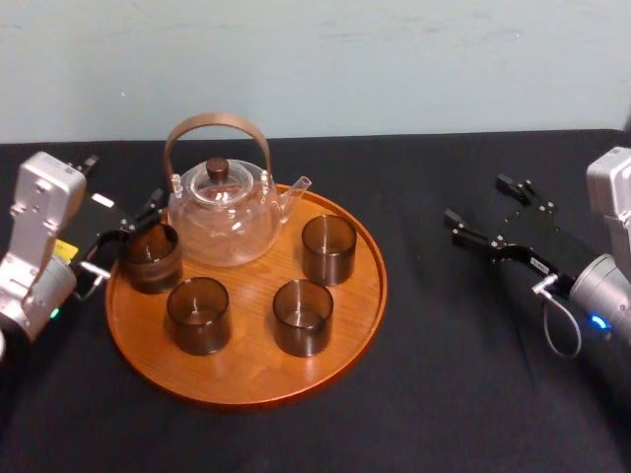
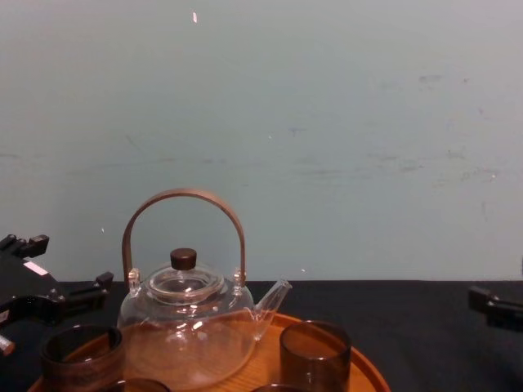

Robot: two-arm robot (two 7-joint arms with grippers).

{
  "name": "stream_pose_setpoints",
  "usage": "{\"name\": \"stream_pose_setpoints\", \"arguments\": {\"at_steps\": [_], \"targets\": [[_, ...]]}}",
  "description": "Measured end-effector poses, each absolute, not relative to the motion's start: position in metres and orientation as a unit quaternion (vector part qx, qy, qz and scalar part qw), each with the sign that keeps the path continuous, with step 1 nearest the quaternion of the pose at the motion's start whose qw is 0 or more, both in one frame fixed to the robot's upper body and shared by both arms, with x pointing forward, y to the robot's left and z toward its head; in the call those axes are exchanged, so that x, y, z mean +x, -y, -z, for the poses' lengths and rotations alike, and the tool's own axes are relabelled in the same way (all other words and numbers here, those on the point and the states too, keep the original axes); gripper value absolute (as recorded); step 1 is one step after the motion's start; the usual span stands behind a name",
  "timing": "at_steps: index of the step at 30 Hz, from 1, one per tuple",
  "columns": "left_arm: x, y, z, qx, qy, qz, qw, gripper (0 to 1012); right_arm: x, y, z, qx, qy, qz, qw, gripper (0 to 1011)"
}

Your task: Pick up the glass from the table and place it on the tray.

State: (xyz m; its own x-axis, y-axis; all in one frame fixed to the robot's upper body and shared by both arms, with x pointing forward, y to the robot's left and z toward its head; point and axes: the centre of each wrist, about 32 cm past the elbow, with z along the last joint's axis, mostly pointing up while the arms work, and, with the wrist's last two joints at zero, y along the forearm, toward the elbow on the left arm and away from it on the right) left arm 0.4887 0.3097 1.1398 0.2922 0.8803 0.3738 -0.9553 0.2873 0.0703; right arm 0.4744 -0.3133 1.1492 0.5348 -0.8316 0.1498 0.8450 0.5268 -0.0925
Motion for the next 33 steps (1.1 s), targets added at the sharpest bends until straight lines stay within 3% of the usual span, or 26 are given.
{"name": "stream_pose_setpoints", "arguments": {"at_steps": [15, 33], "targets": [[0.489, -0.310, -1.140, 0.141, 0.132, -0.580, 0.791, 1001, 0.474, 0.310, -1.123, -0.079, 0.025, 0.521, 0.850, 1003], [0.489, -0.310, -1.140, 0.141, 0.132, -0.580, 0.791, 1001, 0.475, 0.310, -1.122, -0.079, 0.025, 0.521, 0.849, 1002]]}}
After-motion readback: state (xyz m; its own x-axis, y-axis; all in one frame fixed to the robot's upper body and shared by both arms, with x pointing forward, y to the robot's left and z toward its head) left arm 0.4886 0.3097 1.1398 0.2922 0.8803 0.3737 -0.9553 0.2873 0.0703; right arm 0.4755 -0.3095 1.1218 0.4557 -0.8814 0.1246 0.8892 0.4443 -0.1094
